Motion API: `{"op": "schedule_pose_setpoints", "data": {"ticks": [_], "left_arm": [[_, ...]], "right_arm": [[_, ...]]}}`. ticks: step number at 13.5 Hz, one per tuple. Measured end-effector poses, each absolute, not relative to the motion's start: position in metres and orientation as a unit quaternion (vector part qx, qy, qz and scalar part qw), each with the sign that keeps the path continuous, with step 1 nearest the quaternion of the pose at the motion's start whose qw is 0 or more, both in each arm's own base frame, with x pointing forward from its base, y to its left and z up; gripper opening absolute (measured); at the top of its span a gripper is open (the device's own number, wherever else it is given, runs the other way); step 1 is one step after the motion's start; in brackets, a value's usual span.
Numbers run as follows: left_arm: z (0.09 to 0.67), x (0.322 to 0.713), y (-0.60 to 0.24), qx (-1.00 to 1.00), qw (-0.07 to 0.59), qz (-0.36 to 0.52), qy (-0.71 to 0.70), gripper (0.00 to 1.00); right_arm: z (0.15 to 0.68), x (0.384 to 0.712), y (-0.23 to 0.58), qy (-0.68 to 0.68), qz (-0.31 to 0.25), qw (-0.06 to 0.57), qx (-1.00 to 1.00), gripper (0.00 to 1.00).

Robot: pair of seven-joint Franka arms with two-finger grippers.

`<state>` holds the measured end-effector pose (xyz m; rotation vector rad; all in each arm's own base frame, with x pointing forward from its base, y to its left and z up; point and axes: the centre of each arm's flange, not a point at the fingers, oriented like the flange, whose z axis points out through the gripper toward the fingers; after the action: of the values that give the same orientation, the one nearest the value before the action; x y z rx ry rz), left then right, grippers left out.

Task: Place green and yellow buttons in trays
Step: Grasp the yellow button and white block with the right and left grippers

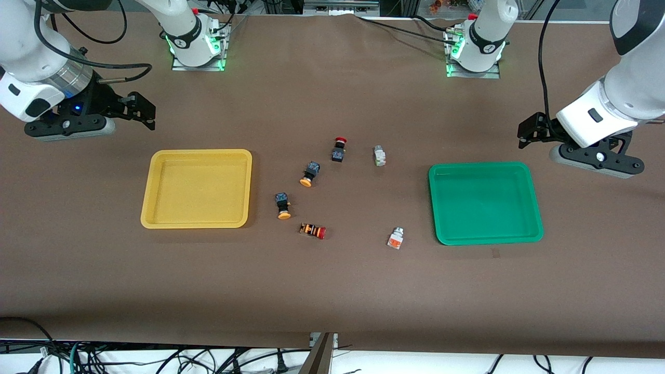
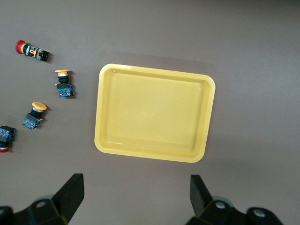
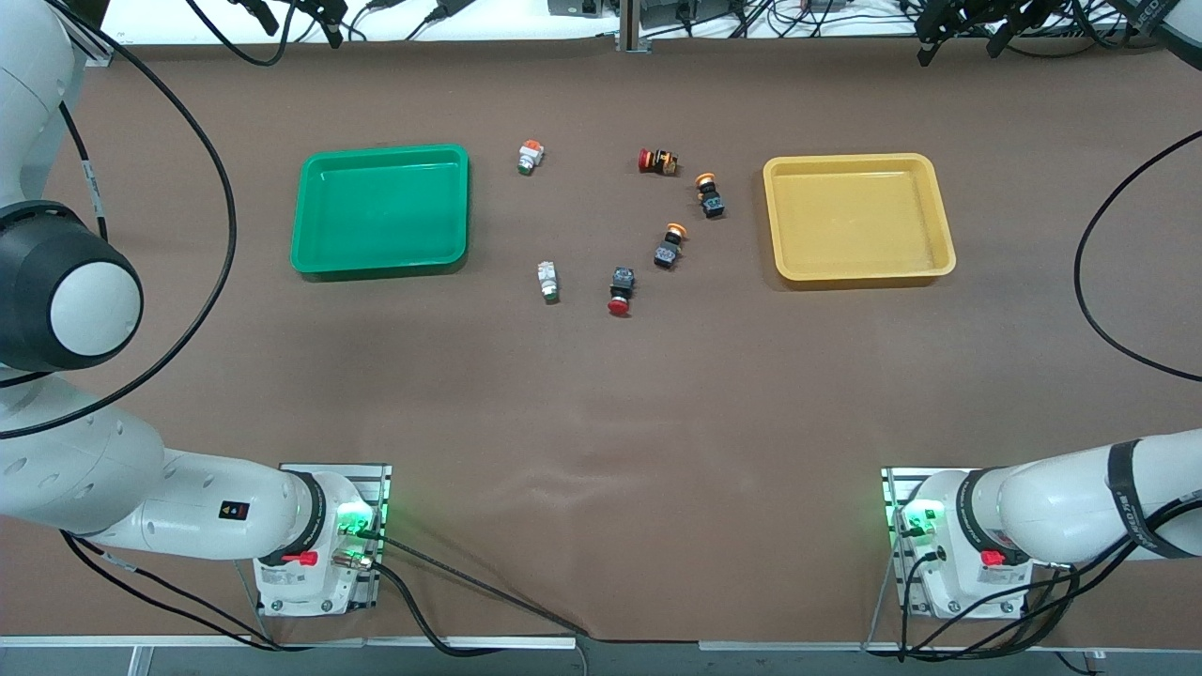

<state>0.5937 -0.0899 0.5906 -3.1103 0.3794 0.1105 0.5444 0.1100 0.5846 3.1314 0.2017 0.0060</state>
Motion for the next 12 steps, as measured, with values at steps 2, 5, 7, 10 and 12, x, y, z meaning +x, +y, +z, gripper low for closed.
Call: {"op": "schedule_pose_setpoints", "data": {"ticks": [2,5,7,10,12], "left_arm": [[0.591,0.594,-0.090,-0.992,0.003,0.033,0.121,1.00],[0.591,0.594,-0.090,-0.992,0.003,0.033,0.121,1.00],[0.582,0.597,-0.097,-0.991,-0.004,0.040,0.126,1.00],[0.524,0.628,-0.137,-0.988,-0.026,0.031,0.149,1.00],[0.467,0.654,-0.173,-0.985,-0.031,0.012,0.168,1.00]], "right_arm": [[0.585,0.544,0.110,0.064,0.002,0.002,0.998,1.00],[0.586,0.545,0.110,0.064,0.004,0.002,0.998,1.00],[0.587,0.545,0.110,0.064,0.004,0.002,0.998,1.00],[0.587,0.545,0.110,0.065,0.005,0.001,0.998,1.00],[0.587,0.545,0.111,0.065,0.005,0.001,0.998,1.00]]}}
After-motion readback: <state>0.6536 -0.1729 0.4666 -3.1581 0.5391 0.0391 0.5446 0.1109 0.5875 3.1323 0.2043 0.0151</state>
